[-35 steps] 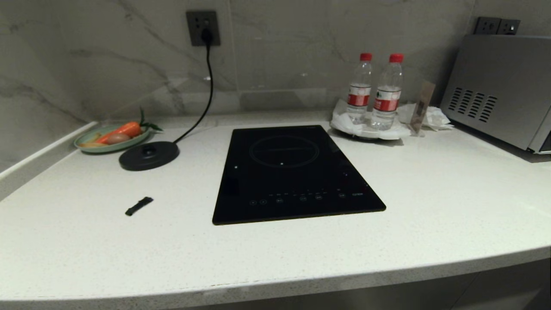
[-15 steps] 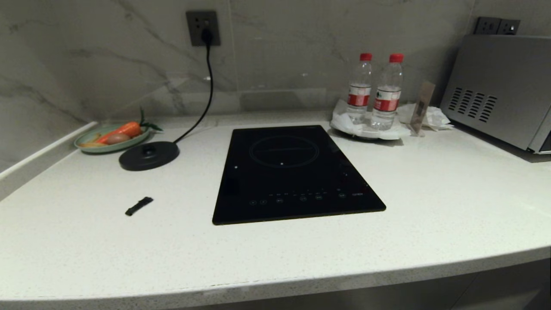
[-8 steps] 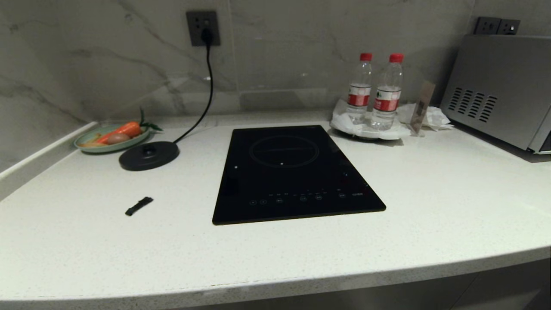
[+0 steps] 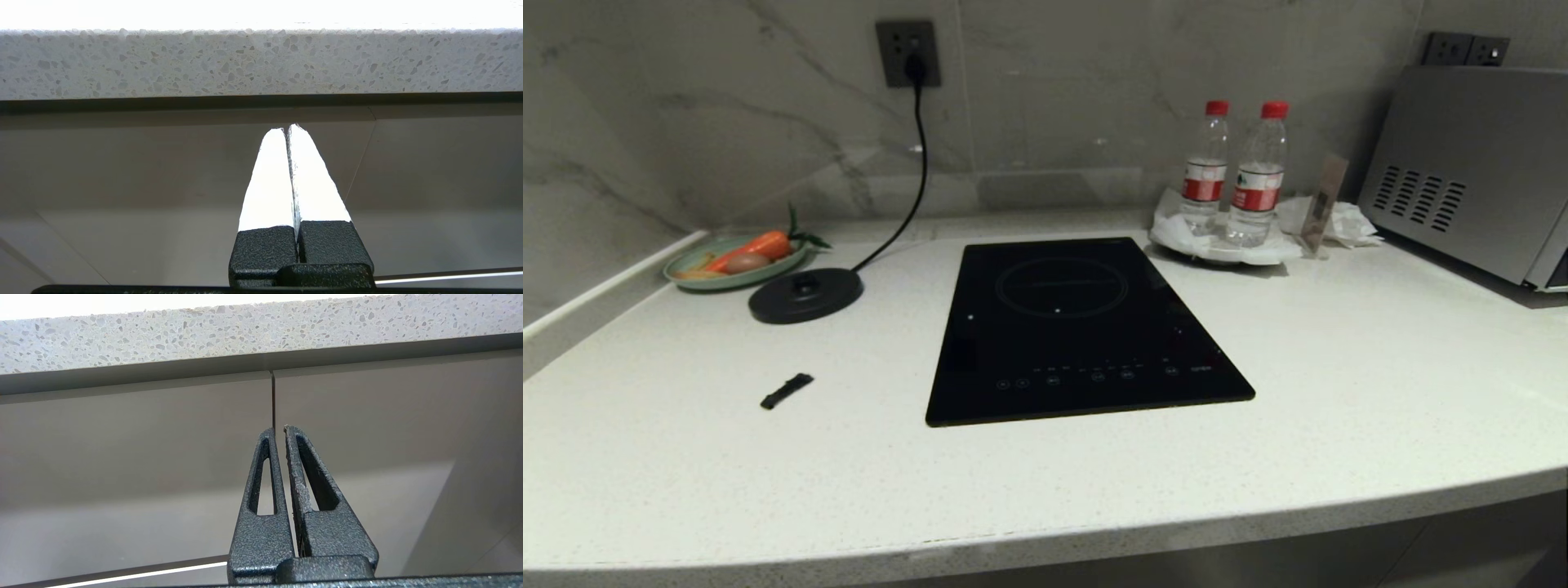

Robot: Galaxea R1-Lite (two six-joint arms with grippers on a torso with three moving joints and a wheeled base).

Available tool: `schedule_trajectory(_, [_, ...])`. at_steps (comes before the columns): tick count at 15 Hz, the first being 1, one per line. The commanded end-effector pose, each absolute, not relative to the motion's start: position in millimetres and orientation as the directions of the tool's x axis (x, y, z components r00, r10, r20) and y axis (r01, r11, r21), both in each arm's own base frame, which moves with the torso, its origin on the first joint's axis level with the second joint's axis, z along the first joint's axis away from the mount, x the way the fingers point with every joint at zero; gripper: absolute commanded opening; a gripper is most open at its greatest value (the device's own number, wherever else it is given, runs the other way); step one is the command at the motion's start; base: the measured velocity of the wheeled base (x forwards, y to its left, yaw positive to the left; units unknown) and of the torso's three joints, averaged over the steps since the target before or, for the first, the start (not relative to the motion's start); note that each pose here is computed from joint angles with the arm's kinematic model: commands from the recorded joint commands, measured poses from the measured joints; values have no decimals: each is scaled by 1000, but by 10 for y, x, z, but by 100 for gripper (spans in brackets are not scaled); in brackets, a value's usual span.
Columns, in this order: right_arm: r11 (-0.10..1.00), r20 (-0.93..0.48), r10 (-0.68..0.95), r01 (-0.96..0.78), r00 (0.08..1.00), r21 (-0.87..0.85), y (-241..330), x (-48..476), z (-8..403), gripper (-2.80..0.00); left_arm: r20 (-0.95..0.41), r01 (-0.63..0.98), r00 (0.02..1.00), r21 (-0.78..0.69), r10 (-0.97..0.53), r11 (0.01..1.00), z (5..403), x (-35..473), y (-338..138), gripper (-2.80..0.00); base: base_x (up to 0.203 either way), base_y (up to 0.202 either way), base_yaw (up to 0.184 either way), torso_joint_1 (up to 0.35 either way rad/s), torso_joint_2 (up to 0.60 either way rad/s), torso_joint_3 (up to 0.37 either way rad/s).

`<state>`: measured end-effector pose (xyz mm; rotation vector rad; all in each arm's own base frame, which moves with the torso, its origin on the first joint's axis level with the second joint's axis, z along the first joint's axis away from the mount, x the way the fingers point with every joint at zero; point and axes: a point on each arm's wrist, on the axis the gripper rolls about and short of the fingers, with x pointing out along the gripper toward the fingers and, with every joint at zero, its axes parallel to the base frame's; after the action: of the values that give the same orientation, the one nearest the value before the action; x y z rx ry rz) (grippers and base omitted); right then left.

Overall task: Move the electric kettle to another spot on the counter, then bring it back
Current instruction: Grab the kettle

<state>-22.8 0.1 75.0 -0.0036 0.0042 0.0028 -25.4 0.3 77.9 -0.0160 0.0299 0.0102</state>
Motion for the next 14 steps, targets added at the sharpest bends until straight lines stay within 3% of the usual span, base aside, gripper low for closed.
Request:
schedule_trajectory(1, [1000,-4,3,-3,1000,-5,1,-228,750,-280,-31,-11,999,-16,10,1000,779,-254,3,-280,0,0,0,0,0,0])
schedule_trajectory(14, [1000,-3,3,-3,1000,-5,1,-228,752,-280,-31,-11,999,-15,11,1000,779,-254,3,-280,0,0,0,0,0,0])
